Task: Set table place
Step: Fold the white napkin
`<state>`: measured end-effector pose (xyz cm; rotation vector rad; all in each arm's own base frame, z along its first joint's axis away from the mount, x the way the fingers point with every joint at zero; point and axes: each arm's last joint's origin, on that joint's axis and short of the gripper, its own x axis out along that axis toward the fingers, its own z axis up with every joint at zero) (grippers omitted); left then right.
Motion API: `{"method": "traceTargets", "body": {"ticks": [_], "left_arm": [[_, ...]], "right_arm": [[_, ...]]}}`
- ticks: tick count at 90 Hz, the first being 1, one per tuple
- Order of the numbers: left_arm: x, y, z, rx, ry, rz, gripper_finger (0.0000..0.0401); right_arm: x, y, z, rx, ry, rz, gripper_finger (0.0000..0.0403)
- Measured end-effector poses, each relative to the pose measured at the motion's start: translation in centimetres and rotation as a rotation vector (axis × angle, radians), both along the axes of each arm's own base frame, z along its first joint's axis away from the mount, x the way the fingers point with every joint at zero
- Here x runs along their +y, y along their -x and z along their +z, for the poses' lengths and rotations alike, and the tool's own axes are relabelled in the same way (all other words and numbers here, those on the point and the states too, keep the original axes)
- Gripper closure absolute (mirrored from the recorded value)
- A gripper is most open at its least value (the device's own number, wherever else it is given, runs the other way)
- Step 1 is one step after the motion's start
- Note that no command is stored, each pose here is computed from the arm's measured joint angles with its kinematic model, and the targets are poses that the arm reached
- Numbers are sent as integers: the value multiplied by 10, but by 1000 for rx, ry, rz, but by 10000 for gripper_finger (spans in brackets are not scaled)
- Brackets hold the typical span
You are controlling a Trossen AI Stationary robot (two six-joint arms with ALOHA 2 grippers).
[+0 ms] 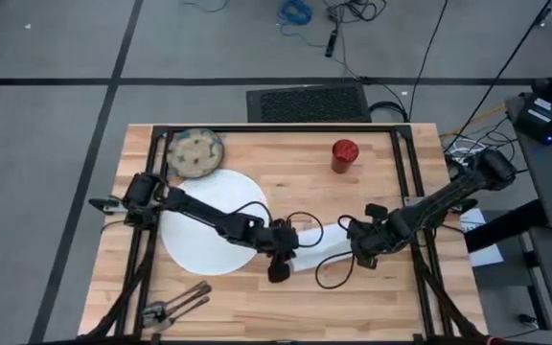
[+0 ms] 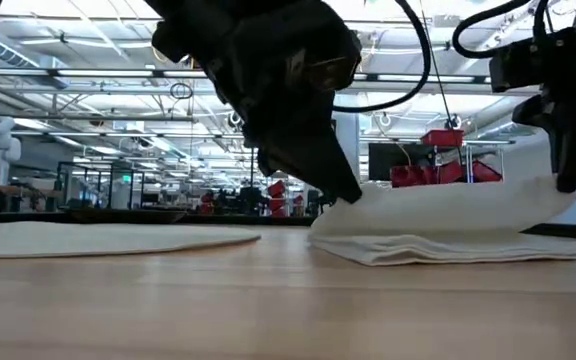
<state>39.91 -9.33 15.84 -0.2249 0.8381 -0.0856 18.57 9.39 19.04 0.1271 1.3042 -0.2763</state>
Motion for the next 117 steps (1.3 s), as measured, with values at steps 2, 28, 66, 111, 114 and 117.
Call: {"method": "traceTargets", "body": {"ticks": [2,28,66,111,114,117], "left_arm": [[0,0,0,-1,0,0,401],[-2,-1,2,-14,45,9,401],[-6,-1,7,-9,169,5,370],[3,-1,6,-8,76,77,269],[4,0,5,2,64,88,269],[6,0,5,8,58,91,269]], "right_arm": [[0,0,0,1,0,2,396],[1,-2,0,-21,-17,-24,346],[4,-2,0,-5,-102,-65,225],[6,-21,-6,-350,-21,-122,234],[7,-25,-9,-389,-30,-121,236],[9,-28,-13,-422,-36,-114,238]]}}
